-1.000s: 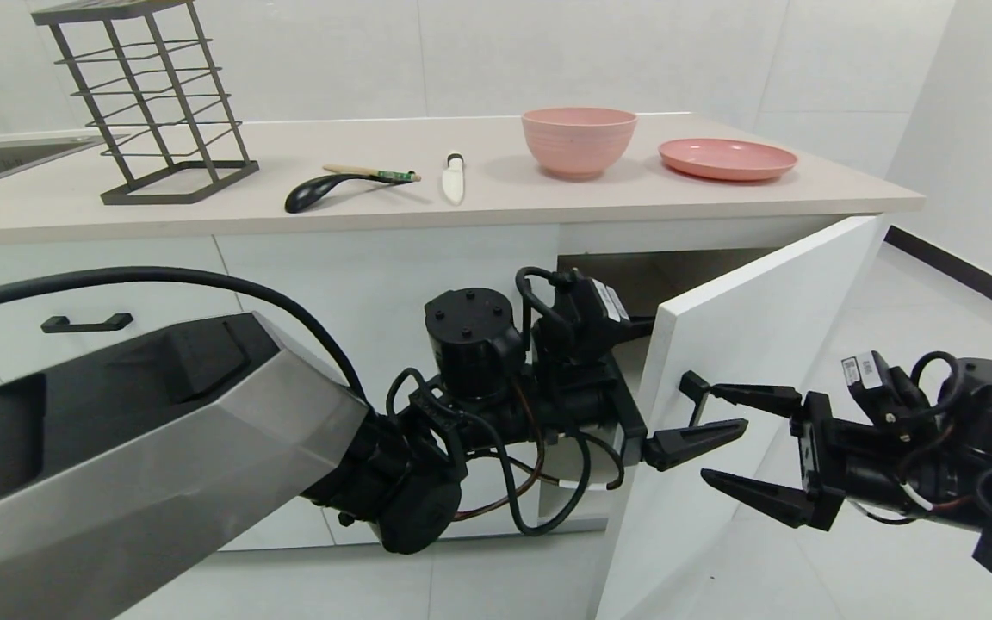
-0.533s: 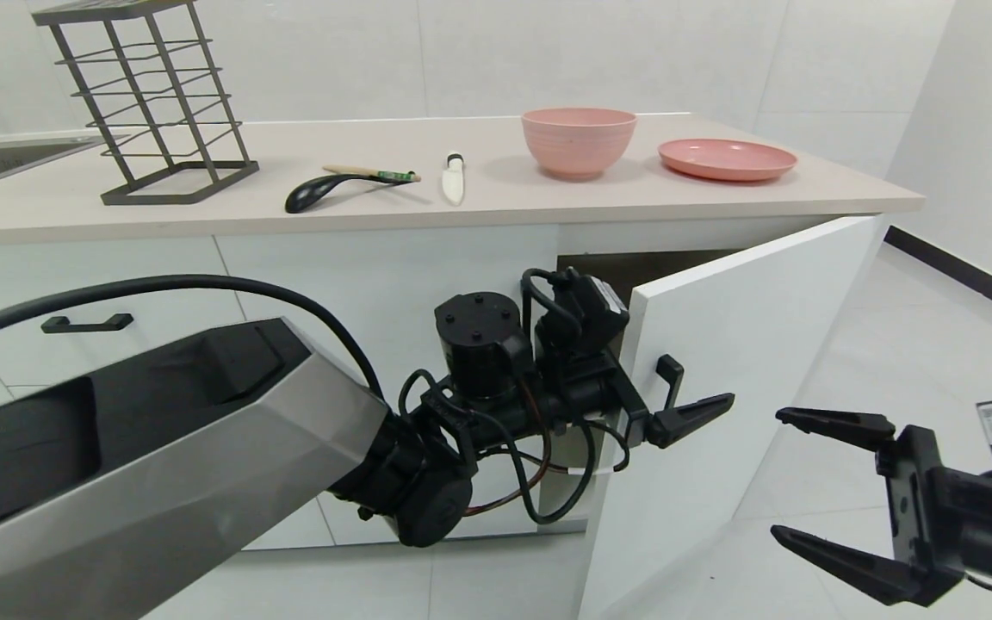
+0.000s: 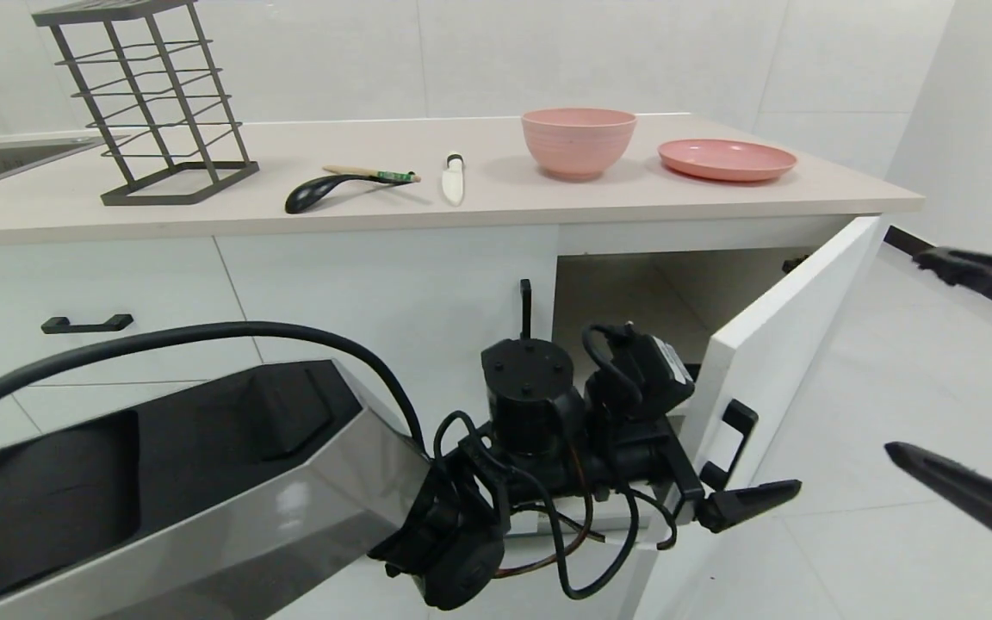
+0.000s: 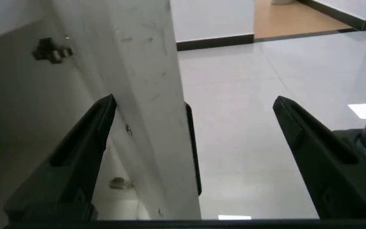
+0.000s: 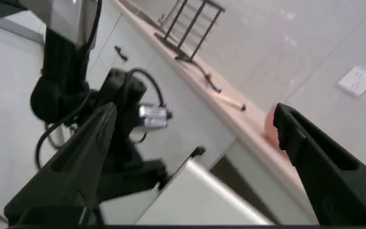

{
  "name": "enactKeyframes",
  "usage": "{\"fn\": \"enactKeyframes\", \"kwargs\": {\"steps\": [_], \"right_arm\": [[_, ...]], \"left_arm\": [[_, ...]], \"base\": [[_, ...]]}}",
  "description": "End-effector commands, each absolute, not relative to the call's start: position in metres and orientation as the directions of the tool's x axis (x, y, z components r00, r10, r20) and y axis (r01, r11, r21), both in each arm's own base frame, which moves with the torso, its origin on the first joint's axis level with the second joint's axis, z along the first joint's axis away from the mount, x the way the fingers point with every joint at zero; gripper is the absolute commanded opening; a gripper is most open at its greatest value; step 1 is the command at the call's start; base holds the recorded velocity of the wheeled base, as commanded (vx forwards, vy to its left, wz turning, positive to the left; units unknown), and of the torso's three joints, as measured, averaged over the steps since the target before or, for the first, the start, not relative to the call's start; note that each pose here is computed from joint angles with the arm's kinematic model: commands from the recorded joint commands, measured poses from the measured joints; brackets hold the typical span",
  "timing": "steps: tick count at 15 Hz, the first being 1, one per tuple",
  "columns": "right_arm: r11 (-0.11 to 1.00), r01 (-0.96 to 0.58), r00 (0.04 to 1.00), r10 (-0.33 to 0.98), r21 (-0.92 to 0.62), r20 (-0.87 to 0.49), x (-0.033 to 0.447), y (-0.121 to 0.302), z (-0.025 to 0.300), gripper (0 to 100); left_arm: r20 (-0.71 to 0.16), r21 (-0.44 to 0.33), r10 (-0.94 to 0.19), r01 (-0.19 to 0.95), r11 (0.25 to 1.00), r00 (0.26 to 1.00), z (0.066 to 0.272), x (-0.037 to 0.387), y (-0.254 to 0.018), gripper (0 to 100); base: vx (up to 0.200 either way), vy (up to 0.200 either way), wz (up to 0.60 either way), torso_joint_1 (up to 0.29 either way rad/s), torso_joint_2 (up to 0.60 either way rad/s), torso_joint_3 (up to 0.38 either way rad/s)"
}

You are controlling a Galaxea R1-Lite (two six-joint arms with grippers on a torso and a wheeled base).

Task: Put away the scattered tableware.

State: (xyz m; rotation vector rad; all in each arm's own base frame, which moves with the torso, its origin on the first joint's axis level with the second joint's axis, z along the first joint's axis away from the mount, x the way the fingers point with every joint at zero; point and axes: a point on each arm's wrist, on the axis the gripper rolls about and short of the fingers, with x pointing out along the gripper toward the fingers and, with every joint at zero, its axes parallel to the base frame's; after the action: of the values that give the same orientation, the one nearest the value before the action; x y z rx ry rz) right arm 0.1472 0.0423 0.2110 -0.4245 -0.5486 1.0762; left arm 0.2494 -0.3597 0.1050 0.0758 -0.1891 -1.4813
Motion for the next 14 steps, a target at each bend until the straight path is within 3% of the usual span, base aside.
{"fn": "enactKeyframes", "kwargs": {"steps": [1,7,12,14], "right_arm": [[0.426,-0.624,0.324,0.904,-0.656,0.278,0.136,0.042,0.238,100],[0.456,-0.462,0.261,0.89,-0.76,0.374,0.108,0.036,0.279,100],[0.483,-0.286,0.17,0.875,-0.828,0.452,0.077,0.031,0.321,100],[0.488,-0.267,0.172,0.872,-0.831,0.458,0.07,0.029,0.321,100]], "left_arm": [[0.077,0.164,-0.997,0.986,0.041,0.029,0.102,0.231,-0.373,100],[0.102,0.159,-0.991,0.984,-0.073,-0.09,0.09,0.197,-0.421,100],[0.233,0.155,-0.936,0.961,-0.231,-0.263,0.074,0.132,-0.485,100],[0.273,0.152,-0.931,0.966,-0.208,-0.243,0.08,0.142,-0.481,100]], "base": [[0.0,0.0,0.0,0.0,0.0,0.0],[0.0,0.0,0.0,0.0,0.0,0.0],[0.0,0.0,0.0,0.0,0.0,0.0],[0.0,0.0,0.0,0.0,0.0,0.0]]}}
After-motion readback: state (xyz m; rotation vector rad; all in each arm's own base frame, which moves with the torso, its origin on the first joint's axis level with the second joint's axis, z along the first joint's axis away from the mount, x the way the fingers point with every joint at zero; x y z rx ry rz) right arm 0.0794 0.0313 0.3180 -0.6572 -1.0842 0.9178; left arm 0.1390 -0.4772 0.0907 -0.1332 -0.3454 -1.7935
